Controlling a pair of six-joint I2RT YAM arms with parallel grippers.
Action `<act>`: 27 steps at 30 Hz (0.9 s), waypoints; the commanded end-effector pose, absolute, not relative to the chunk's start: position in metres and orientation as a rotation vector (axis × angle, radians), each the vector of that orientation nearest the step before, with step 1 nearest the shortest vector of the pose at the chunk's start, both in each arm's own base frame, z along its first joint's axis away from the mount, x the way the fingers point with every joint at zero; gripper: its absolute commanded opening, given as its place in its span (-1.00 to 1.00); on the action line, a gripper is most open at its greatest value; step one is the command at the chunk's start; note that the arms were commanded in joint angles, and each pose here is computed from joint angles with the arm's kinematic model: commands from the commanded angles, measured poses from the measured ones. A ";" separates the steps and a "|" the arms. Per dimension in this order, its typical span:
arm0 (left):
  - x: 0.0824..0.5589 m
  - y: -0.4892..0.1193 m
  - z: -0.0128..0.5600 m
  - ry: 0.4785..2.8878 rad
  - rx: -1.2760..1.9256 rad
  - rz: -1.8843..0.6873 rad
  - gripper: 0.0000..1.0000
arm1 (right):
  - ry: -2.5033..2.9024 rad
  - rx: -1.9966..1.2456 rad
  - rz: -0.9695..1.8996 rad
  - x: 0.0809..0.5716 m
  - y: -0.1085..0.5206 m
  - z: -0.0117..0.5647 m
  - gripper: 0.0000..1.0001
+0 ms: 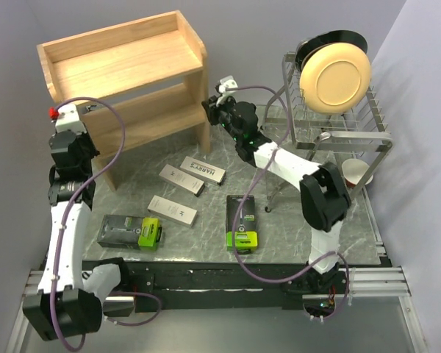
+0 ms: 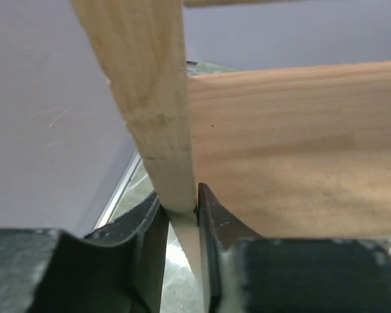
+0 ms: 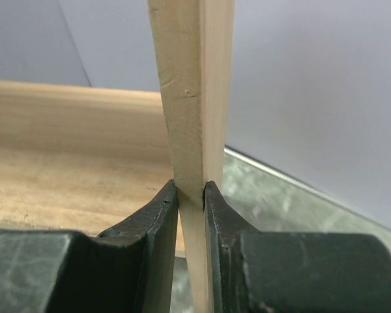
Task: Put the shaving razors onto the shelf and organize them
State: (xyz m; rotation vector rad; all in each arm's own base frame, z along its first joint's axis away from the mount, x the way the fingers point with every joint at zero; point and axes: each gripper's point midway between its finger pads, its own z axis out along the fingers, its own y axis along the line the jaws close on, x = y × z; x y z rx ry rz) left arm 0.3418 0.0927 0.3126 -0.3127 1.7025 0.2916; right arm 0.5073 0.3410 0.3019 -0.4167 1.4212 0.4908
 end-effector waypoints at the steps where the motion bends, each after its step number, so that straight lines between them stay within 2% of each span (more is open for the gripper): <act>1: 0.372 0.086 0.329 1.612 -0.236 0.237 -0.52 | 1.302 -0.305 0.386 0.476 0.296 0.374 -1.00; 5: 0.395 0.080 0.322 1.609 -0.192 0.193 -0.71 | 1.338 -0.335 0.354 0.452 0.295 0.361 -1.00; 8: 0.414 0.074 0.318 1.607 -0.162 0.139 -0.77 | 1.364 -0.342 0.331 0.437 0.294 0.352 -1.00; 15: 0.451 0.063 0.310 1.646 -0.136 0.041 -0.82 | 1.388 -0.317 0.244 0.434 0.278 0.345 -1.00; 19: 0.457 0.052 0.302 1.675 -0.112 -0.008 -0.82 | 1.388 -0.306 0.205 0.438 0.272 0.346 -1.00; 27: 0.442 -0.010 0.288 1.705 0.014 -0.112 -0.88 | 1.407 -0.239 0.109 0.444 0.248 0.345 -1.00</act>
